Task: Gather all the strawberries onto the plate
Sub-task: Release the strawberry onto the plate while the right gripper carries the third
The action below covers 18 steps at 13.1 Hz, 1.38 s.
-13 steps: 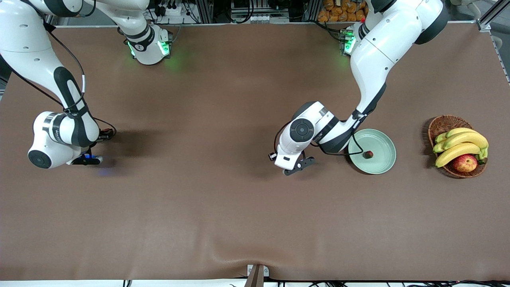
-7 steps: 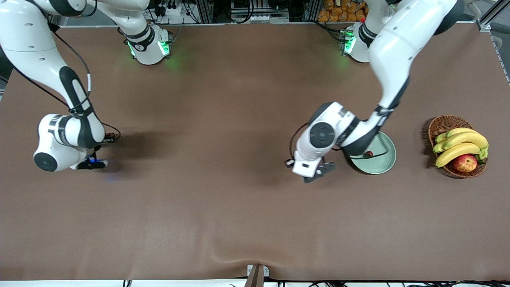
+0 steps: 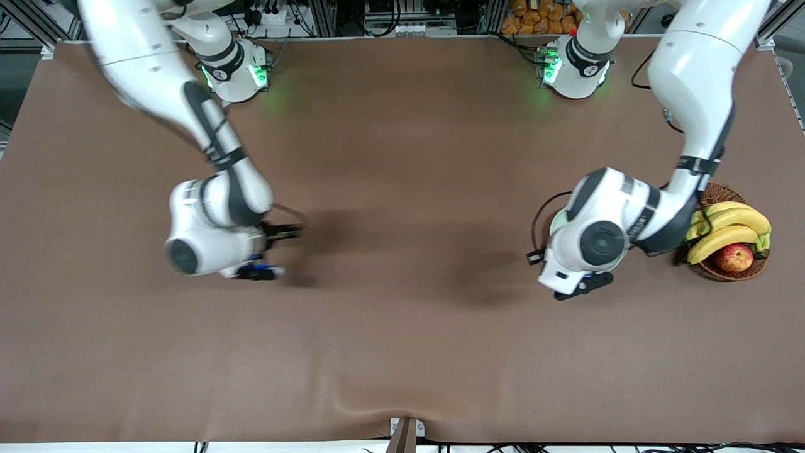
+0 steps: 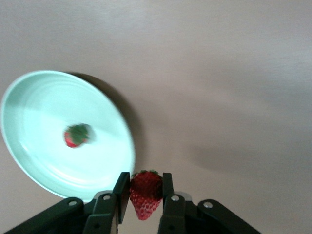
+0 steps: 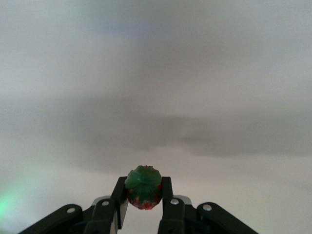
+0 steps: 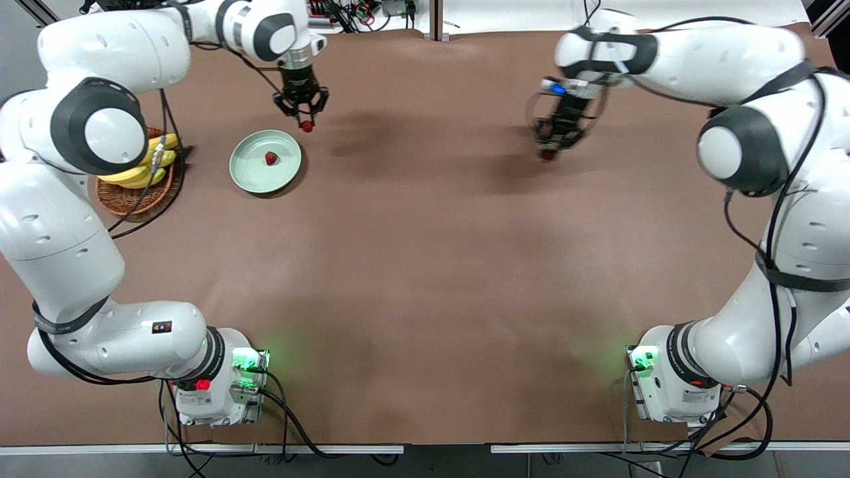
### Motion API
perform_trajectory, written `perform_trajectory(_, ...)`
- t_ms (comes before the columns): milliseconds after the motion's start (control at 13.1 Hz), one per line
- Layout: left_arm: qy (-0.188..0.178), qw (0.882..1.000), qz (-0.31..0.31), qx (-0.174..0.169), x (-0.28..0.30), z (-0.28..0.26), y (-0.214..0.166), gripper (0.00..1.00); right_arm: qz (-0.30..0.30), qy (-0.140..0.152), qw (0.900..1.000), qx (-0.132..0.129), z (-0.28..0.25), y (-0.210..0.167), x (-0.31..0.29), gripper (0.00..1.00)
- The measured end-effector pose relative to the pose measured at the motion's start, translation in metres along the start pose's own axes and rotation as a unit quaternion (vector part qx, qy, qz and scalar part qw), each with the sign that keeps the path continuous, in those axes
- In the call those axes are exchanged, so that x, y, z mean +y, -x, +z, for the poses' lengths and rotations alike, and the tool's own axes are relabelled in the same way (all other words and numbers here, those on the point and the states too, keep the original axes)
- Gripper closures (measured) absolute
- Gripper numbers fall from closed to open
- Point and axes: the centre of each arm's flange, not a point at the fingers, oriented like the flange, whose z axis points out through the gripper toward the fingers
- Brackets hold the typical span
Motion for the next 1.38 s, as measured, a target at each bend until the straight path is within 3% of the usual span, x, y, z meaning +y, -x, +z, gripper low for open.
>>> perform_trajectory(153,-0.013,1.000,0.020,-0.019,-0.033,0.024,-0.010,0.69,0.027,-0.041,0.998,0.024,0.022,0.018,-0.081,0.68)
perform_trajectory(306,-0.027,0.999,0.028,-0.028,-0.052,0.043,-0.013,0.69,0.048,-0.084,0.994,0.051,0.045,0.024,-0.123,0.68)
perform_trajectory(535,-0.025,0.999,0.033,-0.024,-0.050,0.042,-0.010,0.42,0.072,-0.147,0.982,0.094,0.094,0.022,-0.171,0.68)
perform_trajectory(841,0.011,0.999,0.040,0.005,-0.026,-0.014,0.008,0.01,0.082,-0.187,0.969,0.138,0.133,0.020,-0.209,0.68)
perform_trajectory(994,0.045,0.998,0.038,0.004,-0.003,-0.043,0.025,0.00,0.101,-0.207,0.961,0.151,0.145,0.020,-0.222,0.68)
perform_trajectory(1146,0.067,0.997,0.023,-0.006,0.024,-0.055,0.044,0.00,0.119,-0.213,0.958,0.153,0.145,0.018,-0.224,0.50)
perform_trajectory(1376,0.068,0.998,-0.001,-0.012,0.066,-0.055,0.072,0.00,0.140,-0.211,0.954,0.160,0.134,0.002,-0.204,0.18)
